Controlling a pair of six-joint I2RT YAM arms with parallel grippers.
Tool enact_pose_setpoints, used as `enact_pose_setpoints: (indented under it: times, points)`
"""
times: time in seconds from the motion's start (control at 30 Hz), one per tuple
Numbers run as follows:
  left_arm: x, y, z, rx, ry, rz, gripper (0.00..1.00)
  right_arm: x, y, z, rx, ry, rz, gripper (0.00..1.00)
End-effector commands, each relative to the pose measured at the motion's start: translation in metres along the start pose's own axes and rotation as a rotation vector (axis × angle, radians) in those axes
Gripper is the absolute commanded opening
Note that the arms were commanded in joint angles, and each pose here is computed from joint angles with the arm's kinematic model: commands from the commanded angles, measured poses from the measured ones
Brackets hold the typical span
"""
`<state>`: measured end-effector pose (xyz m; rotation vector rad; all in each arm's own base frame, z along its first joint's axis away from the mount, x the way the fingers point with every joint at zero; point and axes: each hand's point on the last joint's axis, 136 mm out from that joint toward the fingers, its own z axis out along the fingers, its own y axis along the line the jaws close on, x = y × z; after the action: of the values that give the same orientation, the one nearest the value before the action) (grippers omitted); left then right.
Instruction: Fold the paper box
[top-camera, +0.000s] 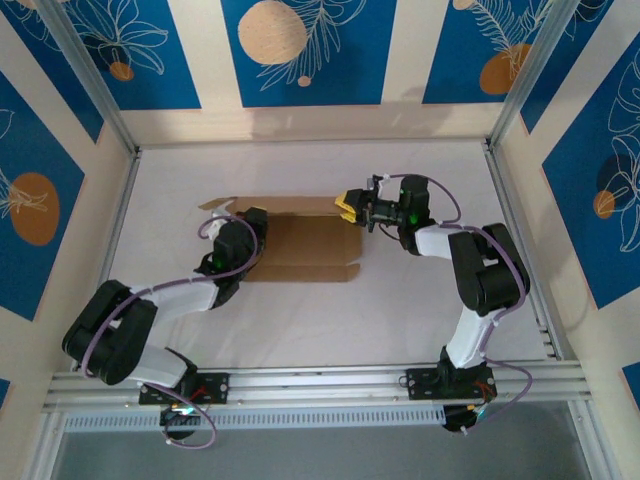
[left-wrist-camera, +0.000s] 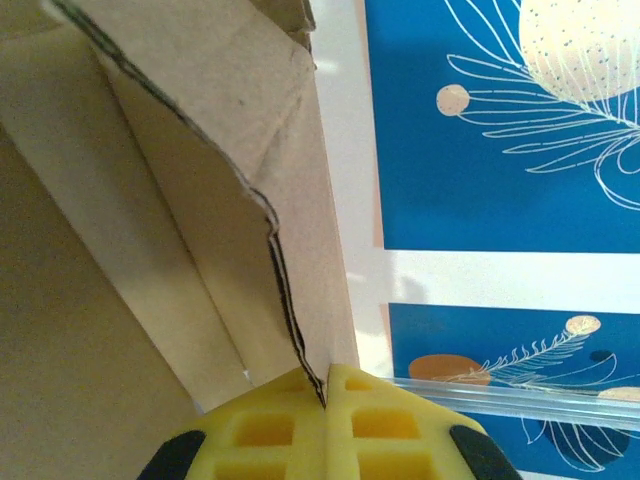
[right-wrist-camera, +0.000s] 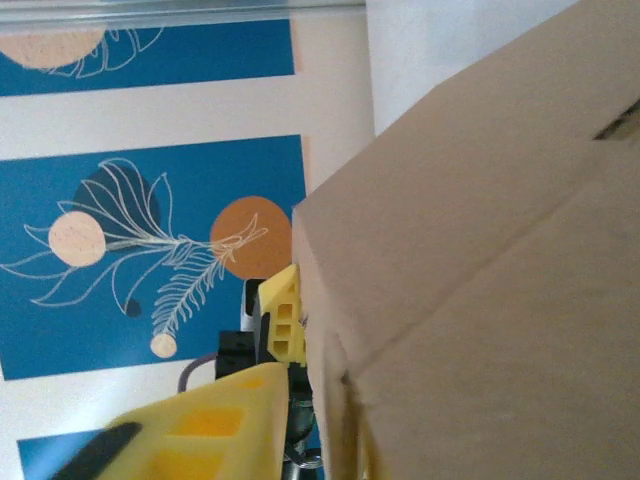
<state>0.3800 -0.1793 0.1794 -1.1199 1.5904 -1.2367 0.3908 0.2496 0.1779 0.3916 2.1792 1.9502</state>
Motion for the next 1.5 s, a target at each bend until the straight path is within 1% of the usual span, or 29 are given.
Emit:
enact_pose_setpoints:
  times: [0.0,0.03,0.07,0.13,0.23,0.3,0.37,0.5,0.6,0.67,0.73,0.83,0.93,1.07,1.13,1.17,1.23,1.33,1.47]
  points:
    - [0.001,-0.004,-0.004,-0.013,0.02,0.014,0.0,0.007,0.023,-0.006,0.033,0.021,-0.084,0.48]
    - [0.0,-0.008,-0.005,-0.015,0.014,0.021,0.0,0.006,0.027,-0.01,0.058,0.003,-0.109,0.54]
    - [-0.001,-0.012,-0.005,-0.017,0.011,0.028,0.0,0.006,0.024,-0.014,0.105,-0.016,-0.102,0.56]
    - [-0.004,-0.018,-0.007,-0.036,0.004,0.038,0.0,0.008,0.026,-0.025,0.227,-0.049,-0.148,0.59]
    - [-0.013,-0.028,-0.013,-0.082,-0.03,0.081,0.0,0.013,0.031,-0.042,0.387,-0.079,-0.238,0.6]
    - [-0.021,-0.034,-0.017,-0.109,-0.066,0.101,0.0,0.017,0.037,-0.053,0.462,-0.086,-0.264,0.61]
    - [-0.025,-0.045,-0.018,-0.105,-0.087,0.107,0.0,0.018,0.039,-0.066,0.539,-0.114,-0.293,0.61]
    - [-0.025,-0.06,-0.013,-0.12,-0.086,0.105,0.0,0.025,0.047,-0.082,0.616,-0.113,-0.339,0.6]
    - [-0.021,-0.053,-0.007,-0.136,-0.072,0.093,0.0,0.034,0.045,-0.083,0.625,-0.066,-0.344,0.57]
    - [-0.021,-0.038,-0.005,-0.161,-0.077,0.072,0.0,0.041,0.04,-0.082,0.634,-0.044,-0.353,0.53]
    - [-0.022,-0.023,-0.005,-0.18,-0.083,0.062,0.0,0.047,0.03,-0.081,0.658,-0.025,-0.359,0.46]
    - [-0.025,-0.008,-0.01,-0.196,-0.098,0.062,0.0,0.056,0.006,-0.077,0.709,0.008,-0.352,0.36]
    - [-0.027,0.001,-0.013,-0.206,-0.101,0.079,0.0,0.058,-0.023,-0.068,0.783,0.03,-0.35,0.32]
    - [-0.027,0.01,-0.016,-0.221,-0.096,0.084,0.0,0.042,-0.052,-0.064,0.91,0.004,-0.356,0.3]
    - [-0.028,0.012,-0.018,-0.226,-0.098,0.093,0.0,0.026,-0.066,-0.067,0.965,-0.044,-0.343,0.3]
    - [-0.028,0.013,-0.019,-0.23,-0.098,0.099,0.0,0.02,-0.069,-0.065,0.97,-0.06,-0.349,0.31]
    - [-0.029,0.014,-0.02,-0.237,-0.1,0.11,0.0,0.008,-0.074,-0.061,0.98,-0.093,-0.372,0.32]
    - [-0.029,0.018,-0.018,-0.256,-0.089,0.103,0.0,-0.013,-0.082,-0.057,1.008,-0.131,-0.422,0.39]
    - [-0.026,0.022,-0.014,-0.272,-0.074,0.101,0.0,-0.031,-0.083,-0.056,1.021,-0.197,-0.516,0.45]
